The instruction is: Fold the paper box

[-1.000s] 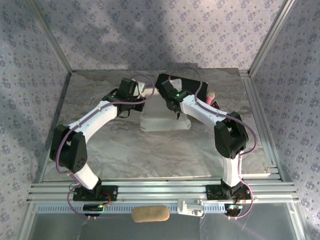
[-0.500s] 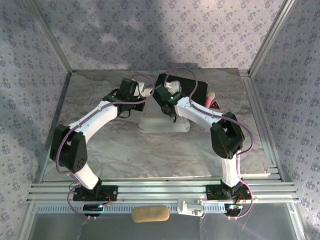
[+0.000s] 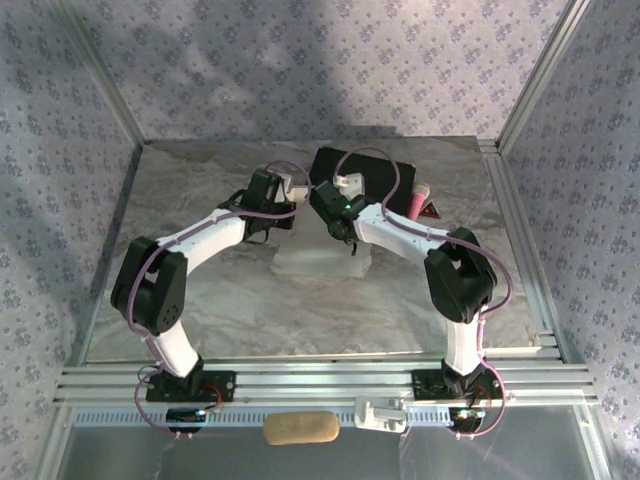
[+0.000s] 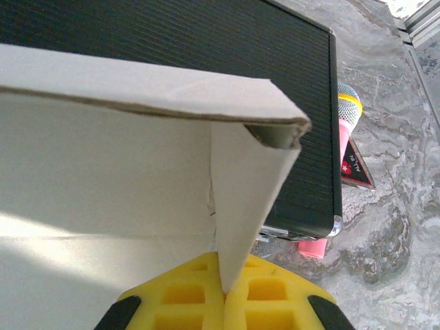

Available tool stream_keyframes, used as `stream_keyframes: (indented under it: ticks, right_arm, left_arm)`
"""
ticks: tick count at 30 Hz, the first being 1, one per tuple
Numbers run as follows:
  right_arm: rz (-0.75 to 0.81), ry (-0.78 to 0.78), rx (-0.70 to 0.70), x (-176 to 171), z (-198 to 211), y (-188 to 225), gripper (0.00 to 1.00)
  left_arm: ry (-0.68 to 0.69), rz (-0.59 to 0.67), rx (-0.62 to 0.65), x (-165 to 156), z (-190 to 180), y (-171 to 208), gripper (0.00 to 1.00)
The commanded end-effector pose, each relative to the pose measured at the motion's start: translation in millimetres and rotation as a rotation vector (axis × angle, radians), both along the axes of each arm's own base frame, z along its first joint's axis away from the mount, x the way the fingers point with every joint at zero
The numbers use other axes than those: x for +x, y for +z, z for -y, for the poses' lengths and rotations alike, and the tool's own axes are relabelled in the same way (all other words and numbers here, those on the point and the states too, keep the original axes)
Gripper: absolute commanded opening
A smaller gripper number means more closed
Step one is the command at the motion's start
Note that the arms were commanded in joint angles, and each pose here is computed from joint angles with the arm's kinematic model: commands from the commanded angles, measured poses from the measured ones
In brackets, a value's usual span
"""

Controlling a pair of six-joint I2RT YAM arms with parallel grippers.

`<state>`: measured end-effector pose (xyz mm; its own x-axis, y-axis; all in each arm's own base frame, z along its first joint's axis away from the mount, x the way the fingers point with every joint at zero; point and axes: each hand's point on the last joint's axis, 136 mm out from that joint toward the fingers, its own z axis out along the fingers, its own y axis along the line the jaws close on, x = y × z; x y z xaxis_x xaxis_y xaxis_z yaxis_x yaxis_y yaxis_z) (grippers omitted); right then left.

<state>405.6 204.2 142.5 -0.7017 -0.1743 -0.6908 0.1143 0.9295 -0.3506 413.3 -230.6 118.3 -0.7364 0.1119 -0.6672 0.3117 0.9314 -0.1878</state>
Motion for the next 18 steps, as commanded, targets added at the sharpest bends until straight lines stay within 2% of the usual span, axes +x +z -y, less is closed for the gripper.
stream_keyframes:
  ticks: [1,9,18]
  right_arm:
    - [0.010,-0.012,-0.005,-3.0,0.0,-2.9,0.00]
    - [-0.014,0.007,-0.028,-2.4,-1.1,-13.8,0.00]
    - [-0.024,0.027,-0.016,2.9,-3.2,-23.5,0.00]
  left_arm:
    - [0.018,0.047,-0.020,12.9,6.7,-1.4,0.00]
    - [0.023,0.018,-0.039,17.9,9.3,-32.1,0.00]
    - [0.017,-0.022,-0.146,23.9,8.7,-50.2,0.09]
